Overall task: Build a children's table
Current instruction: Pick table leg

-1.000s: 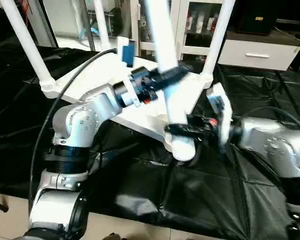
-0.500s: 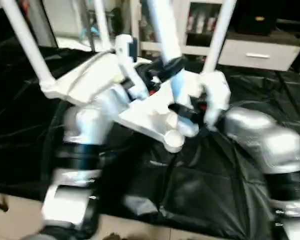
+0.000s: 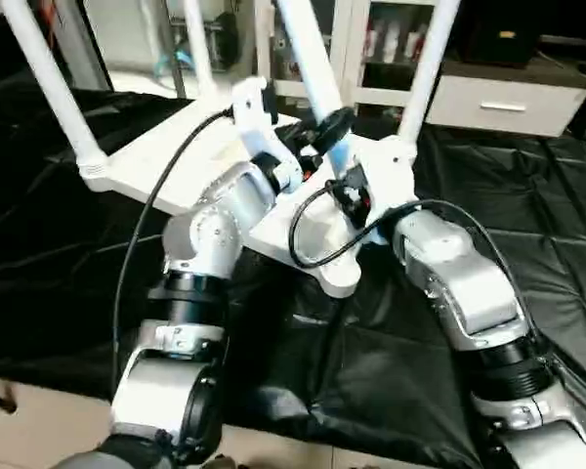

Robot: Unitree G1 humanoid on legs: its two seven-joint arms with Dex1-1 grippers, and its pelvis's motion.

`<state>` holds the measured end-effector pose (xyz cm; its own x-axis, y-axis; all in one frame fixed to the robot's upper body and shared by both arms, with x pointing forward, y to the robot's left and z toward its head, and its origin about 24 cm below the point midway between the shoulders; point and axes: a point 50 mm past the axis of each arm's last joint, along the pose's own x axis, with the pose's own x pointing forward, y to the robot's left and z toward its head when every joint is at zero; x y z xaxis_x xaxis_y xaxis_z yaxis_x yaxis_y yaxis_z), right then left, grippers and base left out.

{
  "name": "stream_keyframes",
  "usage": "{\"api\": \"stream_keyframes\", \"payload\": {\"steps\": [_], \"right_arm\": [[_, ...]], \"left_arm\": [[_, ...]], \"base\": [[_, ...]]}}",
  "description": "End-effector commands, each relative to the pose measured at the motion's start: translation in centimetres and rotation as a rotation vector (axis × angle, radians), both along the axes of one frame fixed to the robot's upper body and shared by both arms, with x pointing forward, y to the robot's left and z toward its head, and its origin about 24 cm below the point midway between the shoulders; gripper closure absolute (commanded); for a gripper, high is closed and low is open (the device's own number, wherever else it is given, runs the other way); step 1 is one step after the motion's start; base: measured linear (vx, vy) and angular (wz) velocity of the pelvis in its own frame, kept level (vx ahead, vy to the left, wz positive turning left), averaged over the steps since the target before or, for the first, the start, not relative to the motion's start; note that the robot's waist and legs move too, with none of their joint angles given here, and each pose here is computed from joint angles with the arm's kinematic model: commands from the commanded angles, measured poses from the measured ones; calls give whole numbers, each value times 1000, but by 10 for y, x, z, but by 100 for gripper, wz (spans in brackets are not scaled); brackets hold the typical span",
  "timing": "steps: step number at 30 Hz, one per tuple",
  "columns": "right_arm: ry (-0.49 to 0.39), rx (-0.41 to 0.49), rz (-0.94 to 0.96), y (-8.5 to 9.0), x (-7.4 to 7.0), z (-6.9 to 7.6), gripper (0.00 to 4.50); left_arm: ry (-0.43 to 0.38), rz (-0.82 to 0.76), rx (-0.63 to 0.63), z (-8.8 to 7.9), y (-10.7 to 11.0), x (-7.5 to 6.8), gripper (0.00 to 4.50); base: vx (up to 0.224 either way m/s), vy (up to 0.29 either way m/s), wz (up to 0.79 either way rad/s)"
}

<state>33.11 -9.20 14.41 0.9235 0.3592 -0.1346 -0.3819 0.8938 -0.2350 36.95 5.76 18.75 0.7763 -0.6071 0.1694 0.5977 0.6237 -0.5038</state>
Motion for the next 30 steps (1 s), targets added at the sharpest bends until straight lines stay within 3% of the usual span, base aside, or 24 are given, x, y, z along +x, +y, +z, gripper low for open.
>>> {"api": "stream_keyframes", "payload": {"steps": [1,3,6,12,21,23,24,30], "right_arm": [[-40,0,-5,2,1,6,263],[-39,-1,1,3,0,6,264],[-38,0,7,5,0,5,264],[-45,1,15,7,1,6,264],[-84,-8,44,8,2,11,264],[-100,38,107,9,0,15,264],[-108,82,129,8,0,19,208],[-82,212,277,0,-5,29,152]], "left_arm": [[-4,28,-8,3,4,3,188],[-7,24,-12,3,4,3,187],[-10,23,-19,4,4,3,226],[-17,0,-38,5,4,3,259],[-29,15,-40,6,11,5,265],[-32,26,-37,6,16,6,265],[-33,31,-36,6,18,6,265],[-44,45,-33,8,25,6,266]], "base": [[0,0,0],[0,0,0],[0,0,0],[0,0,0],[0,0,0],[0,0,0],[0,0,0],[0,0,0]]}}
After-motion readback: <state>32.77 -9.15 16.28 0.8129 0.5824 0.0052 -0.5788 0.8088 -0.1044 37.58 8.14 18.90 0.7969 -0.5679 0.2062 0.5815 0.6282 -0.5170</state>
